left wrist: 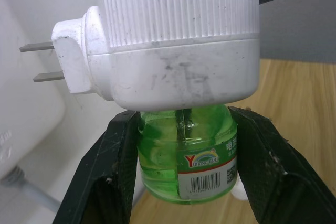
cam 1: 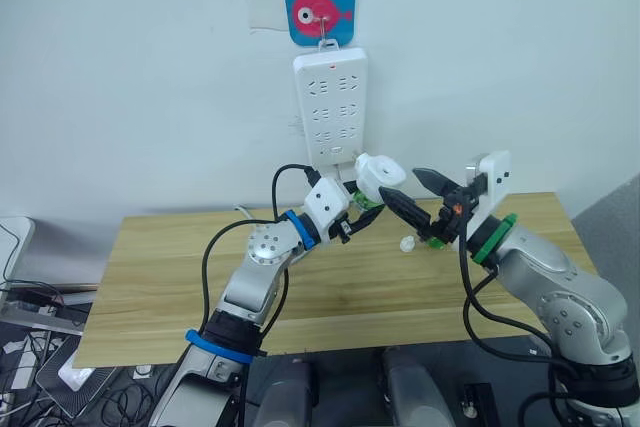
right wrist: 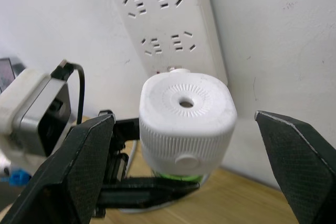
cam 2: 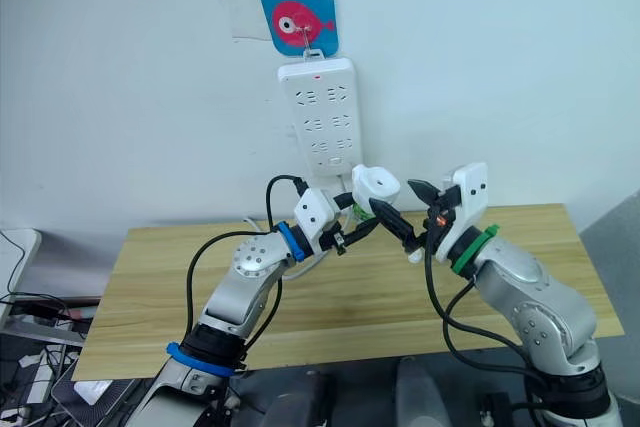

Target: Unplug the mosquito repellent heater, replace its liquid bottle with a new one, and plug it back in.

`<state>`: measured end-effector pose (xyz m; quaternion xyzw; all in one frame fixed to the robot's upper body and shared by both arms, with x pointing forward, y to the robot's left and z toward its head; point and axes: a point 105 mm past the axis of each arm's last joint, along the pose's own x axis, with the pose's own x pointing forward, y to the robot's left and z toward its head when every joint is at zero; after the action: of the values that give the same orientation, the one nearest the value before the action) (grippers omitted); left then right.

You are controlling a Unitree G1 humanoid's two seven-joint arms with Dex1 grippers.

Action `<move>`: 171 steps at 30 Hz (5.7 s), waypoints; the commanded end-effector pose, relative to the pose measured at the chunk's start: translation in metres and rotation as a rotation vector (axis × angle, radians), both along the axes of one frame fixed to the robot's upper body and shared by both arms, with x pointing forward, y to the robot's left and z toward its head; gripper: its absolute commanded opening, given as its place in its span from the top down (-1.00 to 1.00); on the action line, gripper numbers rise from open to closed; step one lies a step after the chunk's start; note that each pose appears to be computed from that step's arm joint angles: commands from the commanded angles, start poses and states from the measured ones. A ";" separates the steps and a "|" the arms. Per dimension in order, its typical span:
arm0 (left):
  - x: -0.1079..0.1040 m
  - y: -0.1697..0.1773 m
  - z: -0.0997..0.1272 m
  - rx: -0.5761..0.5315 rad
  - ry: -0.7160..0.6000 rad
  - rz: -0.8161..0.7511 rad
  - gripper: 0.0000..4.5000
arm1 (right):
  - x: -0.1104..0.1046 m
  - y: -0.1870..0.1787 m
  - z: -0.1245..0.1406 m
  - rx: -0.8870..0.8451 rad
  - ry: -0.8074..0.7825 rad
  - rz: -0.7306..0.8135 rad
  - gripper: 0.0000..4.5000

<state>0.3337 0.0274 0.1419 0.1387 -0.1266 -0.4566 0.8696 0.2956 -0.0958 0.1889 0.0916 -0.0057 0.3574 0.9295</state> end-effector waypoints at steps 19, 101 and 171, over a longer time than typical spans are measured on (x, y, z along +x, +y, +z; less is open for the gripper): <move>-0.022 -0.014 0.016 -0.102 0.011 -0.097 0.00 | -0.015 0.009 -0.018 0.059 -0.037 -0.020 -0.99; 0.051 0.090 0.073 -0.037 0.123 -0.147 0.43 | 0.023 0.049 0.027 -0.017 -0.231 0.003 -0.34; 0.043 0.083 0.072 -0.006 0.146 -0.220 0.43 | 0.042 0.074 0.032 -0.023 -0.285 -0.063 -0.34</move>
<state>0.3883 0.1297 0.2042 0.0868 -0.0583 -0.5128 0.8521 0.3365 -0.0305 0.1995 0.0362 -0.0969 0.3413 0.9342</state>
